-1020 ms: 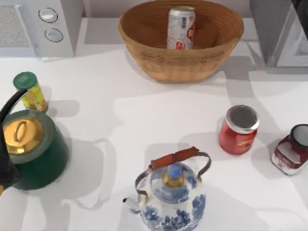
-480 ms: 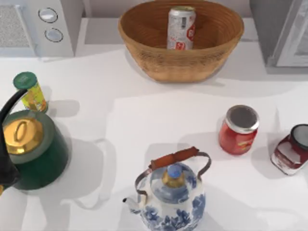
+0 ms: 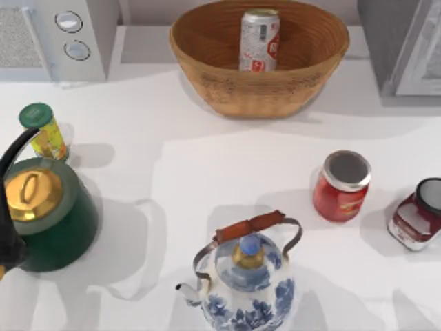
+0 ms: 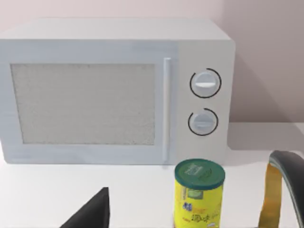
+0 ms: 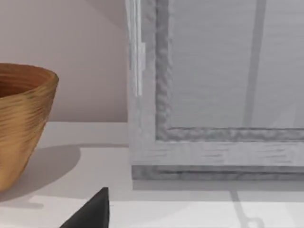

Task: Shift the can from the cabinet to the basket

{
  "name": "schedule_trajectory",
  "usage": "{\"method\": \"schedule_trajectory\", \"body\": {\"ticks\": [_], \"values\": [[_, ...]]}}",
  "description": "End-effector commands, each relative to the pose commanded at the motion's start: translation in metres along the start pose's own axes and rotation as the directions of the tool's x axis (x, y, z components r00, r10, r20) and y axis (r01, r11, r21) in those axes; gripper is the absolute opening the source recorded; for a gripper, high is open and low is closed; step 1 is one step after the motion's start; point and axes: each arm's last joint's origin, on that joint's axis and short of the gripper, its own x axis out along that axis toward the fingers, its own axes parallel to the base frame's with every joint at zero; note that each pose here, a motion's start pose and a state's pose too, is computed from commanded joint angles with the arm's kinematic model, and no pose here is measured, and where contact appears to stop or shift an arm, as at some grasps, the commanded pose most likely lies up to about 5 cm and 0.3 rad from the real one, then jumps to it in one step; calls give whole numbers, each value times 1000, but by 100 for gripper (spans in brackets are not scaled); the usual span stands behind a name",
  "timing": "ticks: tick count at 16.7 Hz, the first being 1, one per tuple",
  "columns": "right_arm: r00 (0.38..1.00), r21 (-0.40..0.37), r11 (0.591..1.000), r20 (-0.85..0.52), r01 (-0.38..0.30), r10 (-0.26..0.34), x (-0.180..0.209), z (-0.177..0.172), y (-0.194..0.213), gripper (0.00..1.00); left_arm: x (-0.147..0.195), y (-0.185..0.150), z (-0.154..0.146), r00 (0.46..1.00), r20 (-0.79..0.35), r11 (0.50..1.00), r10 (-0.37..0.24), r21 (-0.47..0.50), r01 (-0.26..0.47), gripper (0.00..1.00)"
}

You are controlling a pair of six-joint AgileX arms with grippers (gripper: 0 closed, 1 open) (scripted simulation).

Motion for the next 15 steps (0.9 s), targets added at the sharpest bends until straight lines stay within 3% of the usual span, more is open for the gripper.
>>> {"method": "schedule_trajectory", "body": {"ticks": [8,15], "values": [[1000,0,1000,1,4,-4,2,2,-2,100,0,0,0,1000,0,1000,0,0,0,100],[999,-11,1000,37,19,-18,26,34,-35,100,0,0,0,1000,0,1000,0,0,0,100]]}}
